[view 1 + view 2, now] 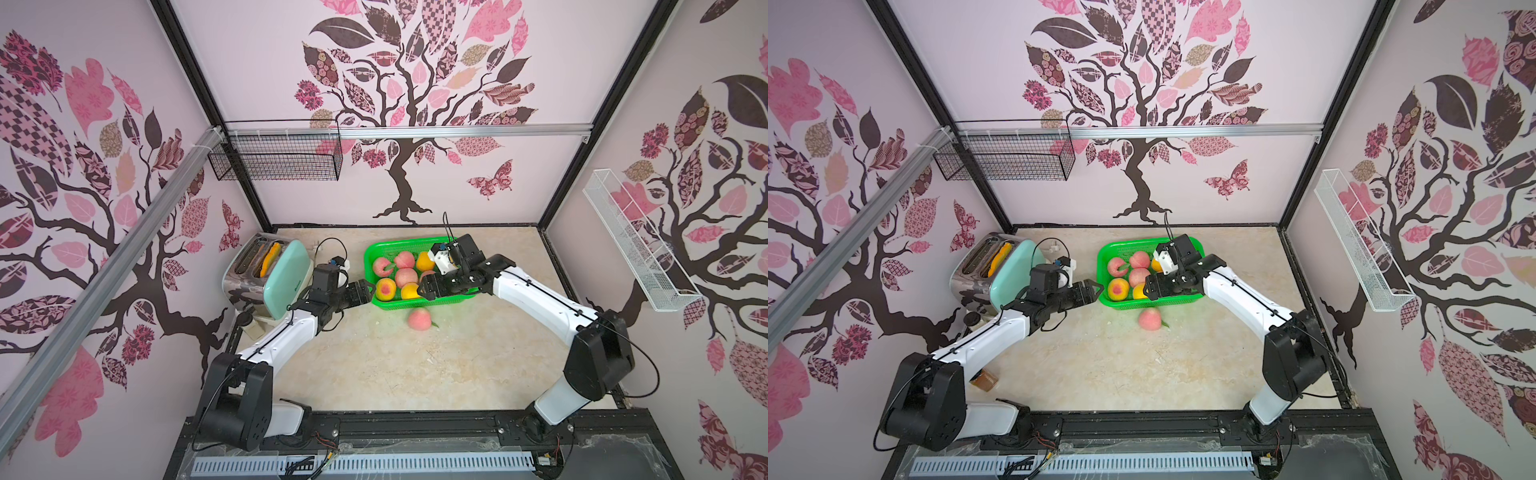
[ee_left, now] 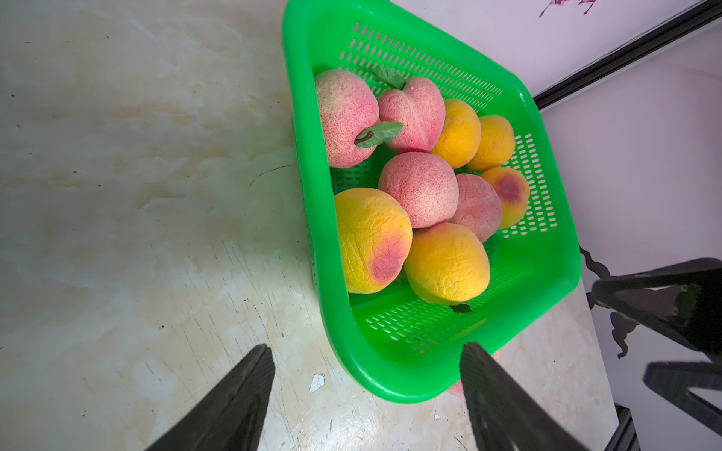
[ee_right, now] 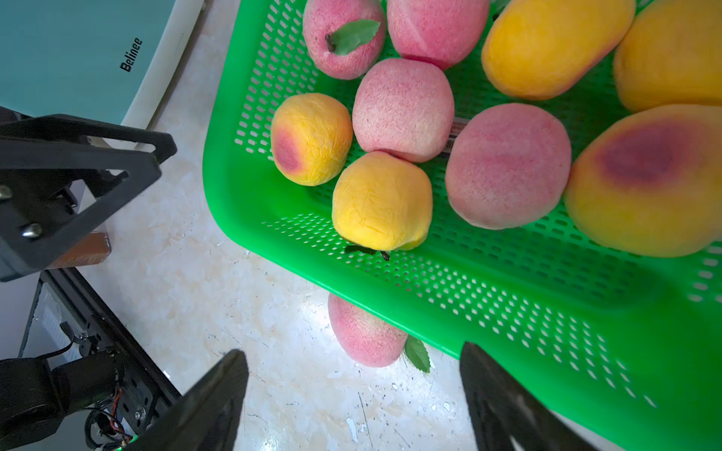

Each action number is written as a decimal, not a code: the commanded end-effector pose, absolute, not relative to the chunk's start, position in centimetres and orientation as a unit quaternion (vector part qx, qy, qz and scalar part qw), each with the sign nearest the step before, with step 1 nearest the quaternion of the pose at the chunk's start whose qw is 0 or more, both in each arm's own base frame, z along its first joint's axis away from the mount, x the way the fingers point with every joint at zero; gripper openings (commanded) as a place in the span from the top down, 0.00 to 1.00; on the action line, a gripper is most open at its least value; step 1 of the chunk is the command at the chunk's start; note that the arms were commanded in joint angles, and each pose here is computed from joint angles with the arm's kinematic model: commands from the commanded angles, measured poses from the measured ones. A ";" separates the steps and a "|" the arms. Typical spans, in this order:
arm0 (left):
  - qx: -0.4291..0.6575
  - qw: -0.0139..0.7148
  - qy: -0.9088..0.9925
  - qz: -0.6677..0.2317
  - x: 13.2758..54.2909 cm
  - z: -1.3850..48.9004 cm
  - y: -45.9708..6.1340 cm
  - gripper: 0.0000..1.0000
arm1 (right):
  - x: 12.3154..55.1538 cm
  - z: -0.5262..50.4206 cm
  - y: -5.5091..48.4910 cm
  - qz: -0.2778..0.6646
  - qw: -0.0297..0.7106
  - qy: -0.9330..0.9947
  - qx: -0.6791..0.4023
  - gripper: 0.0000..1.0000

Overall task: Put the peaches into the basket
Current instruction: Pick up the peach from the center of the board.

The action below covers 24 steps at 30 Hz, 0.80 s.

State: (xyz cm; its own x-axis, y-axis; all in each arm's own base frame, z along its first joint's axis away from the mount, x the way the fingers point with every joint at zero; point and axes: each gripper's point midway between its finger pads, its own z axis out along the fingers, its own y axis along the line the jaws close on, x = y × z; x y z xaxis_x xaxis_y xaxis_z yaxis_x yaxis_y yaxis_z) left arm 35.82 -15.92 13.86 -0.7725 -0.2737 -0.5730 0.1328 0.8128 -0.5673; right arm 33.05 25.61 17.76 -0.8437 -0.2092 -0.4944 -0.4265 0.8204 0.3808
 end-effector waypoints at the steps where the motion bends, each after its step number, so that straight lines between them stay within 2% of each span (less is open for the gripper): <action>1: -0.034 0.347 0.883 -0.314 36.8 14.9 -16.3 0.21 | 32.1 18.4 25.5 0.256 0.225 0.925 -0.166 0.13; 24: -0.045 0.337 0.888 -0.310 37.5 13.8 -16.3 0.21 | 27.6 14.1 25.7 0.308 0.167 0.925 -0.148 0.13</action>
